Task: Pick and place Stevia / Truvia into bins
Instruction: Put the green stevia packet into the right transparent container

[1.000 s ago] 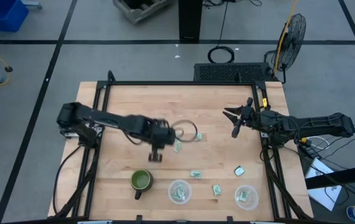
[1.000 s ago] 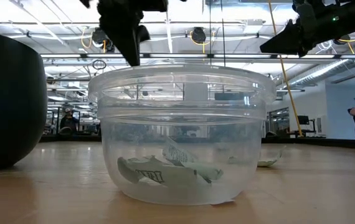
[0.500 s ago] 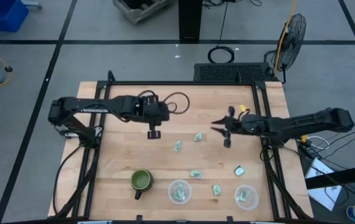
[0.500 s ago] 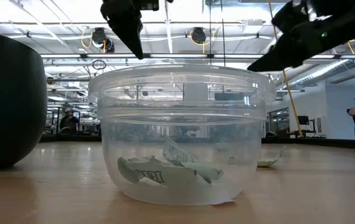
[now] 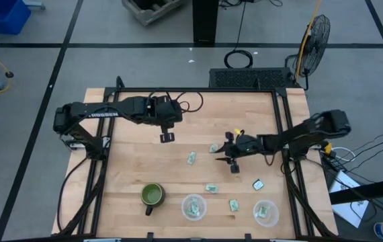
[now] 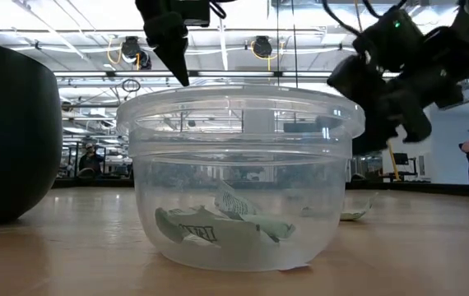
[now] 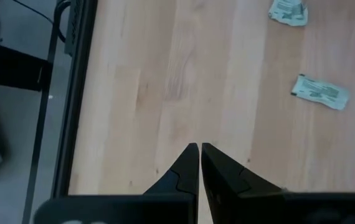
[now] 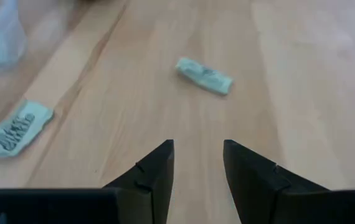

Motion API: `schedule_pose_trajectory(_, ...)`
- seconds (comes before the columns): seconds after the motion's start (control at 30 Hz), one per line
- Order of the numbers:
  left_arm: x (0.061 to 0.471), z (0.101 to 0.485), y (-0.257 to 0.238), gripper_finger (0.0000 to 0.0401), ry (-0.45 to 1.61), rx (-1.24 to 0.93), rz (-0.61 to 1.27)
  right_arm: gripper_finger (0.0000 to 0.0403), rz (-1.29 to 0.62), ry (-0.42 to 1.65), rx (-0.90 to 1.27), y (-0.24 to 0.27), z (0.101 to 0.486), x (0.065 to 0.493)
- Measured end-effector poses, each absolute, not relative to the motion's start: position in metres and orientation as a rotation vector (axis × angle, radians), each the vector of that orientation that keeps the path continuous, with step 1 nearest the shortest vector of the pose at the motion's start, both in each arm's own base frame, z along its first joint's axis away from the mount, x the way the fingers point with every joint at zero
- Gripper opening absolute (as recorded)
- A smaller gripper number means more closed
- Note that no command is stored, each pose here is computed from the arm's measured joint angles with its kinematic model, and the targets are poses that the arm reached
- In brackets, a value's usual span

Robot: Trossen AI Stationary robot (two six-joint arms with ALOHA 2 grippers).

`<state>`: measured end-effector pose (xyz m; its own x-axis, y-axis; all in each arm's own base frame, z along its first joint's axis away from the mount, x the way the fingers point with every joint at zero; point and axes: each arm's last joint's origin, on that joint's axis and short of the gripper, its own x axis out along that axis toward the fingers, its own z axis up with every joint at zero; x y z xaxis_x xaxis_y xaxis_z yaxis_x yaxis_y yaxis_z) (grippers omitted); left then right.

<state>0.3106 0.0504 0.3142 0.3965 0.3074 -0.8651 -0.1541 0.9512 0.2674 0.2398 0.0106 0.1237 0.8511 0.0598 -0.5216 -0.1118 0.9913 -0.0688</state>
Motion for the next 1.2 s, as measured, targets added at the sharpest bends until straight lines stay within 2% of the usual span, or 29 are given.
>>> schedule_pose_trajectory(0.13, 0.311, 0.314, 0.05, 0.0026, 1.127, 0.153, 0.293, 0.0131, 0.08, 0.567, -0.134, 0.01, 0.108, 0.245)
schedule_pose_trajectory(0.3, 0.311, 0.314, 0.049, 0.0026, 1.122, 0.117, 0.252, 0.0131, -0.035, 0.608, -0.246, 0.005, 0.098, 0.246)
schedule_pose_trajectory(0.5, 0.312, 0.314, 0.046, 0.0026, 1.118, 0.079, 0.189, 0.013, -0.013, 0.638, -0.231, 0.003, 0.089, 0.247)
schedule_pose_trajectory(0.8, 0.312, 0.314, 0.046, 0.0026, 1.117, 0.076, 0.19, 0.0127, -0.024, 0.629, -0.255, 0.001, 0.087, 0.248)
schedule_pose_trajectory(0.93, 0.312, 0.314, 0.046, 0.0026, 1.117, 0.076, 0.19, 0.0104, -0.058, 0.623, -0.261, -0.002, 0.087, 0.249)
schedule_pose_trajectory(1.2, 0.312, 0.314, 0.046, 0.0026, 1.116, 0.075, 0.19, 0.0017, -0.085, 0.649, -0.215, -0.009, 0.085, 0.247)
